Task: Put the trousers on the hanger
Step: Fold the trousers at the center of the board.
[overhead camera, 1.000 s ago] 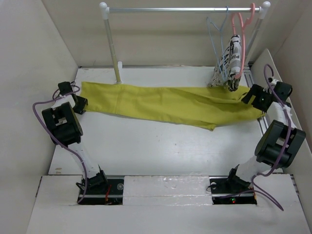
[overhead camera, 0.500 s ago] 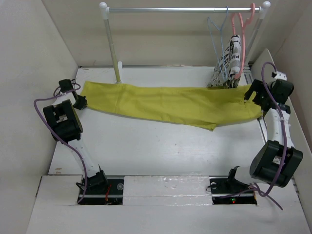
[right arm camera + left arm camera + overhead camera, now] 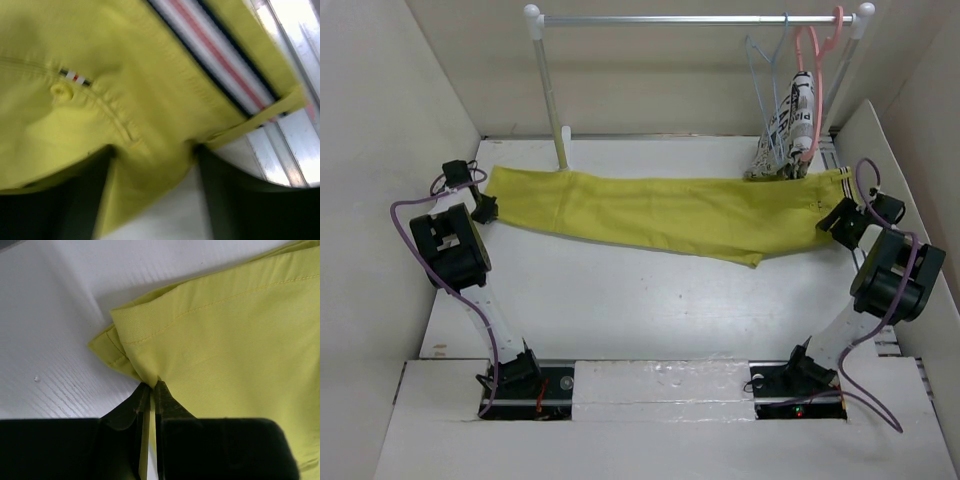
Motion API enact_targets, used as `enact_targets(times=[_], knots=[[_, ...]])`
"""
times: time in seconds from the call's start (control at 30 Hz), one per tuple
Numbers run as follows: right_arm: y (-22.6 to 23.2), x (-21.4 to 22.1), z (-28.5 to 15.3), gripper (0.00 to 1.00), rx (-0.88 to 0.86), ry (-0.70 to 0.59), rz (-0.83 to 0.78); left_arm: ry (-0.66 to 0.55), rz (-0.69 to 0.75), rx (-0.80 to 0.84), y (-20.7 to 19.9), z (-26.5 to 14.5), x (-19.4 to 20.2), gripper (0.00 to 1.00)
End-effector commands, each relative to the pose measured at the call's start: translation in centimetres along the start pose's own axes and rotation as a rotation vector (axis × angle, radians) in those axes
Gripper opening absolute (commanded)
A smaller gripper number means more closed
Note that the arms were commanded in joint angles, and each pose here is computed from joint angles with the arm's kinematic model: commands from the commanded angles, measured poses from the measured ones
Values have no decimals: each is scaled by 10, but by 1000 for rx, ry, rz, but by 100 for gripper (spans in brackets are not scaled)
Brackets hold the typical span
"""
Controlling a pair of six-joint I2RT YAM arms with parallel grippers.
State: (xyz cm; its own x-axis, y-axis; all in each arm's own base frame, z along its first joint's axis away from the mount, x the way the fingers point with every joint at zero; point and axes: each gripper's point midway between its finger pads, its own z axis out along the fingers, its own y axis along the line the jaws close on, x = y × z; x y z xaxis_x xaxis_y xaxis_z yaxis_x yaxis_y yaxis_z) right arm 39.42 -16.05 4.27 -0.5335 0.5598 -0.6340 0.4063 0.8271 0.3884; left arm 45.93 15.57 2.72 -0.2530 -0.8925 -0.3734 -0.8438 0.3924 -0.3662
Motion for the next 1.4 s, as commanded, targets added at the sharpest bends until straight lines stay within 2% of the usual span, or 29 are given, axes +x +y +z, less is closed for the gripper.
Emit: enact_targets(times=[0.0, 0.03, 0.1, 0.17, 0.2, 0.27, 0.43, 0.5, 0.63, 0.67, 0.83, 0.97, 1.03, 1.1, 1.13, 1.17, 1.2, 1.23, 1.27, 1.33, 1.37], knots=[[11, 6, 20, 60, -52, 2, 92, -63, 34, -114, 28, -4, -15, 0], [11, 5, 20, 40, -51, -1, 94, -77, 38, -113, 27, -7, -18, 0], [5, 5, 15, 12, -6, 7, 84, -102, 51, -137, 31, -11, -24, 0], [5, 6, 5, 5, 15, 9, 69, -128, 58, -155, 32, -18, -31, 0], [5, -5, -7, 4, 33, -30, 34, -148, 67, -175, 36, -20, -35, 0], [-2, 5, -24, 3, 76, -1, 28, -168, 71, -201, 40, -27, -39, 0], [-14, -2, -70, 0, 128, -58, -27, -235, 100, -302, 59, -46, -52, 0], [-18, 2, -84, 0, 142, -38, -52, -257, 115, -323, 64, -57, -55, 0], [-21, 11, -97, 0, 144, -24, -53, -273, 134, -369, 74, -72, -57, 0], [-22, 26, -106, 0, 123, -8, -42, -288, 154, -392, 81, -80, -58, 0], [-40, 40, -129, 1, 129, 0, 16, -288, 150, -378, 92, -96, -45, 0], [-45, 57, -163, 5, 129, 43, -1, -294, 139, -418, 111, -116, -35, 0], [-40, 64, -166, 7, 127, 49, -19, -299, 121, -423, 121, -126, -26, 0], [-30, 65, -161, 42, 71, 14, 10, -288, 103, -432, 129, -128, -18, 0], [-28, 64, -159, 52, 56, 7, 19, -282, 103, -439, 130, -127, -17, 0], [-27, 61, -161, 68, 59, 13, 24, -269, 103, -460, 133, -129, -15, 3], [-26, 54, -163, 76, 70, 12, 0, -277, 99, -464, 130, -132, -19, 10], [-25, 47, -165, 79, 79, 13, -16, -301, 71, -428, 119, -138, -28, 18], [-19, 28, -171, 81, 83, -12, -47, -297, 56, -409, 113, -142, -29, 34], [-11, 14, -172, 81, 85, -30, -56, -286, 13, -310, 87, -150, -31, 42], [-8, 4, -173, 82, 85, -53, -62, -272, 21, -283, 76, -152, -28, 50]])
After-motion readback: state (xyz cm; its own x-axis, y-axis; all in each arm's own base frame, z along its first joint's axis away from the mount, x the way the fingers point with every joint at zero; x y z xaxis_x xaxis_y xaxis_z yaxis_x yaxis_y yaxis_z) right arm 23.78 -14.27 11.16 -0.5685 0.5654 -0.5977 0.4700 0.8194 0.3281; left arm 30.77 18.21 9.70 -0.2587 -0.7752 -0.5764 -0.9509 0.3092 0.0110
